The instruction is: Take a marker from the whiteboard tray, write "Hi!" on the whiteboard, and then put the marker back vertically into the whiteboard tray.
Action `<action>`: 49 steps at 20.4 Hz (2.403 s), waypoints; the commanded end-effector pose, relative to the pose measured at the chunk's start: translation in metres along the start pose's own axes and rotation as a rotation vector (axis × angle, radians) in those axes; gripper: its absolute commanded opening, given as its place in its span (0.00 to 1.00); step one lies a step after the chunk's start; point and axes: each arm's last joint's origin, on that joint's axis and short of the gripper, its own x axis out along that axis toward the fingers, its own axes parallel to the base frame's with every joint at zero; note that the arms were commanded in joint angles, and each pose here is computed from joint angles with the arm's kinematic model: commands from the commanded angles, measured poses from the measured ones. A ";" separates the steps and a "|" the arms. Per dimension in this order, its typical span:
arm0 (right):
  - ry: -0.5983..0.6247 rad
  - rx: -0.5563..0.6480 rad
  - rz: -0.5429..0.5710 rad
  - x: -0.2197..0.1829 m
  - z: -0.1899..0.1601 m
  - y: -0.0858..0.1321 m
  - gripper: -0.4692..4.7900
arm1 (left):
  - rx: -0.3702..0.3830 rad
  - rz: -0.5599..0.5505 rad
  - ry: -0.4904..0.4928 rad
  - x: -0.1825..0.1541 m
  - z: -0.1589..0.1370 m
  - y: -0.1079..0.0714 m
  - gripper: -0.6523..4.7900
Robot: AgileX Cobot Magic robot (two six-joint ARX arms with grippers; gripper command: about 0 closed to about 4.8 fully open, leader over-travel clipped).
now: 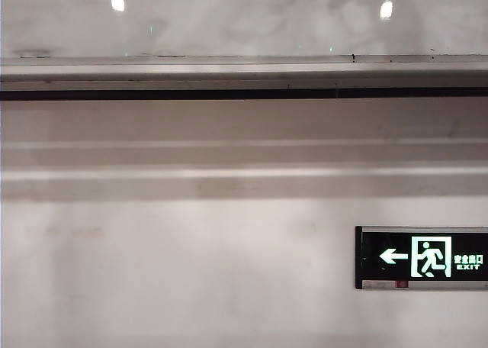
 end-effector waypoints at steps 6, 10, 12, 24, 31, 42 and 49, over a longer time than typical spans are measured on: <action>0.064 0.005 0.033 0.011 -0.011 0.007 0.09 | 0.001 -0.004 -0.014 -0.001 0.002 0.000 0.11; 0.039 0.009 0.023 0.020 -0.011 0.008 0.09 | 0.001 -0.004 -0.014 -0.001 0.002 0.000 0.11; 0.033 0.010 0.020 0.022 -0.011 0.009 0.09 | 0.001 -0.004 -0.014 -0.001 0.002 0.000 0.11; -0.005 0.019 -0.031 0.029 -0.009 0.008 0.09 | 0.001 -0.004 -0.014 -0.001 0.002 0.000 0.11; -0.040 0.020 0.034 0.027 -0.006 0.009 0.09 | 0.001 -0.004 -0.014 -0.001 0.002 0.000 0.11; -0.073 0.027 -0.004 0.016 0.001 0.003 0.09 | 0.000 -0.004 -0.013 -0.001 0.002 0.000 0.11; -0.026 0.020 0.014 0.015 -0.004 0.005 0.09 | 0.000 -0.004 -0.012 -0.001 0.002 0.000 0.11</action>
